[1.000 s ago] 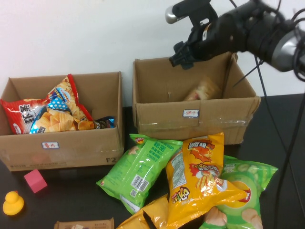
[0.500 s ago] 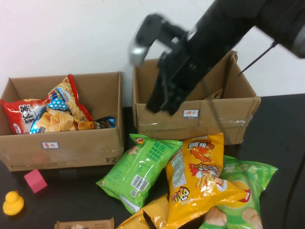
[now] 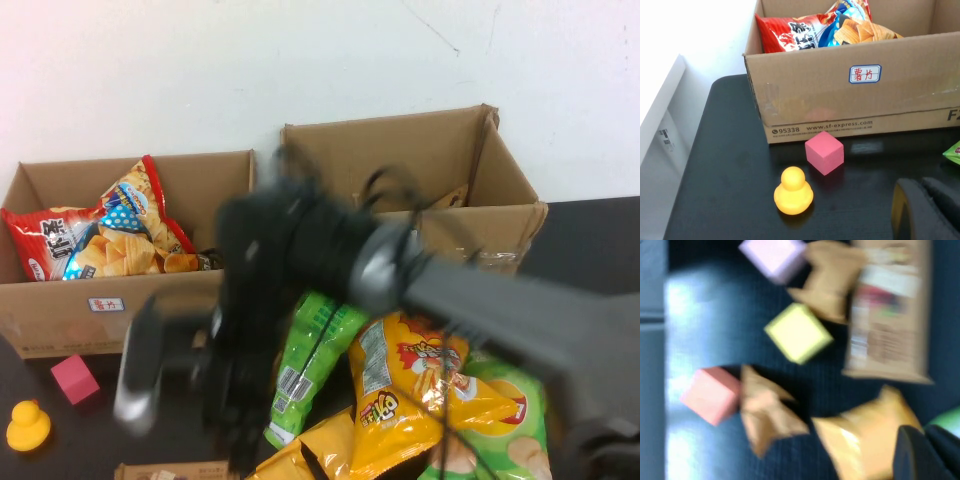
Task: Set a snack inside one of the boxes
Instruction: Pick up the biscuit
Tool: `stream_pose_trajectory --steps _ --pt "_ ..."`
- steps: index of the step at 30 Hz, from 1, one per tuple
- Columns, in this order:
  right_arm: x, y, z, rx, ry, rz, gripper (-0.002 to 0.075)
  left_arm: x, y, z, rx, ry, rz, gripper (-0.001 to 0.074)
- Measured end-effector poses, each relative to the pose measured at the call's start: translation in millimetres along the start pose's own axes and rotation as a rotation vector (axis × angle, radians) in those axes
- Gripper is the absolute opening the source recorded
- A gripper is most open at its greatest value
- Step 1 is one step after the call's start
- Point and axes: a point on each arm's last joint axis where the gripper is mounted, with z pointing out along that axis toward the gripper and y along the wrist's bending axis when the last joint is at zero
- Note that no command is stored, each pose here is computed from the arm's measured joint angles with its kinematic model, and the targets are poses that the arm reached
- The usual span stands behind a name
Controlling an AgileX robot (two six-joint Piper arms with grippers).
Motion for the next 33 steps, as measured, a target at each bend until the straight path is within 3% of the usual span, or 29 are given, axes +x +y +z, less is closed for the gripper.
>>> stream_pose_trajectory --steps 2,8,10,21,33 --pt "-6.7 8.7 23.4 -0.043 0.024 -0.017 0.0124 0.0 0.0 0.0 0.0 0.0 0.0 -0.0001" --pt "-25.6 33.9 63.1 -0.098 0.042 -0.044 0.0489 0.0 0.0 0.0 0.0 0.0 0.0 -0.0001" --pt "-31.2 37.6 65.0 -0.08 0.024 -0.034 0.0545 0.0 0.0 0.0 0.0 0.0 0.0 -0.0001" --pt "-35.7 37.3 76.9 -0.018 0.023 0.113 0.0561 0.0 0.0 0.0 0.0 0.0 0.0 -0.0001" --pt "-47.9 30.7 119.4 0.093 -0.098 0.138 0.0561 0.0 0.0 0.0 0.0 0.0 0.0 -0.0001"
